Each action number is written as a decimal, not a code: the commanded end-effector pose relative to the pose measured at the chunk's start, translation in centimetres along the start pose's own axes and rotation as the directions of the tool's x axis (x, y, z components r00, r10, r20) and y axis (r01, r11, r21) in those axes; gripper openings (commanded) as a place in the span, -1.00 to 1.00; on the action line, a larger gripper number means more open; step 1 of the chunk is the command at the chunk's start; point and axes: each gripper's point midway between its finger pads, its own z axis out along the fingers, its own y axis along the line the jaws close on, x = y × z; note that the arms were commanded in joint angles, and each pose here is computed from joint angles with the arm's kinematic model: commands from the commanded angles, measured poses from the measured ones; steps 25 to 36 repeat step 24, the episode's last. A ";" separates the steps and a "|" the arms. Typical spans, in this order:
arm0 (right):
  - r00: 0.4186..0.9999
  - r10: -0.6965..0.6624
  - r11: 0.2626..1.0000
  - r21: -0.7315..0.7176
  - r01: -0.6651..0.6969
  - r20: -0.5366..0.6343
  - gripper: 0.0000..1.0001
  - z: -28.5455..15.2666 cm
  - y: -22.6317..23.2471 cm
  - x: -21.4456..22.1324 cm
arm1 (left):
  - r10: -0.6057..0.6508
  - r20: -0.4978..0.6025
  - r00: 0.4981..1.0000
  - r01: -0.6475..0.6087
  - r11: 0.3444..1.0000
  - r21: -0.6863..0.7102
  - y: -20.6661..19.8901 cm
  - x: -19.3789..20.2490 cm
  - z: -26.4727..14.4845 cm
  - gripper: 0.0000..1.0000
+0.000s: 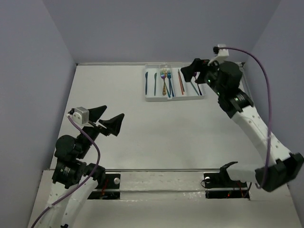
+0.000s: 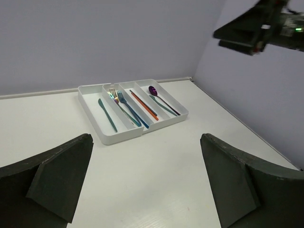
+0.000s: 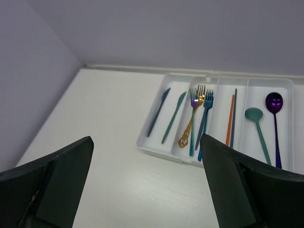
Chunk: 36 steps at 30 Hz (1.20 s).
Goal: Sort the eating utensils into containers
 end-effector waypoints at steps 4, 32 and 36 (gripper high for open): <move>0.991 0.080 0.996 -0.047 -0.075 0.107 1.00 -13.8 -0.2 2.2 | 0.021 0.078 0.997 -0.021 1.000 0.000 -0.3 -2.4 -0.1 0.98; 0.906 0.146 0.971 0.116 -0.207 0.398 1.00 -26.5 -5.4 1.9 | 0.014 0.093 0.996 -0.007 0.998 -0.068 1.0 -2.7 0.2 0.98; 0.906 0.146 0.971 0.116 -0.207 0.398 1.00 -26.5 -5.4 1.9 | 0.014 0.093 0.996 -0.007 0.998 -0.068 1.0 -2.7 0.2 0.98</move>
